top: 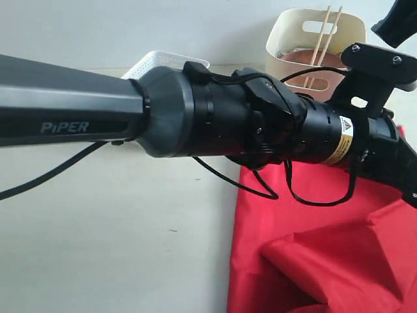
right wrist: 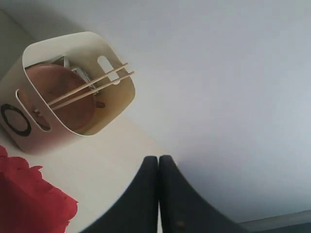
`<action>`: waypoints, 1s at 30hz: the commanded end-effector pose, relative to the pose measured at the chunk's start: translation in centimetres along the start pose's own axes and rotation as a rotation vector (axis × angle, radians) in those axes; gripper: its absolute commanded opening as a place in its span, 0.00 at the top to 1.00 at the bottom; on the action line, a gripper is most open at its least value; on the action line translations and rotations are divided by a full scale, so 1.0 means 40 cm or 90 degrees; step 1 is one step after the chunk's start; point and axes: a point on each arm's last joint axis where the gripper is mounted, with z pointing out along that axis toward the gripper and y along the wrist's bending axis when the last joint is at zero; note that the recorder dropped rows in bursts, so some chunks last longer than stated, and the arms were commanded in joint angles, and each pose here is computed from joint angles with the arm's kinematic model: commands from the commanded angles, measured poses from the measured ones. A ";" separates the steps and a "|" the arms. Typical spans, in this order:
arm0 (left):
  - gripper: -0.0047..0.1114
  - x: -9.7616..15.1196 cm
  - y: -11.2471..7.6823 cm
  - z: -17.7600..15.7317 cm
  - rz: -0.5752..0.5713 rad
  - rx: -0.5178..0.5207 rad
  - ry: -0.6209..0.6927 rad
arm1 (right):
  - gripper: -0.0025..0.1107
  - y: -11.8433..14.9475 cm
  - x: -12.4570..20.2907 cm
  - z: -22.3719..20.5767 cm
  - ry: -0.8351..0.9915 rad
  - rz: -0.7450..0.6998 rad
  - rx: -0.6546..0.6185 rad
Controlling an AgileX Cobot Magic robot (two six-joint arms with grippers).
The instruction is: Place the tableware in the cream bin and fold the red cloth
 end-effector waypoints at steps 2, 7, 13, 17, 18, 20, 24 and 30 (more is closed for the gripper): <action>0.11 -0.069 0.018 -0.096 0.012 0.116 -0.006 | 0.98 -0.066 0.039 -0.007 0.019 0.056 0.042; 0.49 -0.077 0.087 -0.194 -0.029 0.169 0.007 | 0.98 -0.133 0.086 -0.012 0.030 0.140 0.061; 0.94 -0.035 0.133 -0.286 -0.034 0.133 0.017 | 0.98 -0.131 0.106 -0.014 0.040 0.213 -0.010; 0.95 -0.018 0.140 -0.362 -0.009 0.085 0.003 | 0.98 -0.074 0.095 0.003 0.070 0.171 -0.122; 0.95 -0.013 0.138 -0.385 0.005 0.070 -0.002 | 0.98 -0.051 0.092 0.007 0.083 0.161 -0.167; 0.95 0.000 0.137 -0.431 0.021 0.021 -0.013 | 0.98 0.000 0.084 0.013 0.111 0.150 -0.270; 0.95 0.036 0.141 -0.517 0.051 -0.113 -0.034 | 0.98 0.102 0.074 0.029 0.166 0.114 -0.441; 0.95 0.085 0.144 -0.621 0.083 -0.270 -0.059 | 0.98 0.292 0.085 0.041 0.227 0.061 -0.705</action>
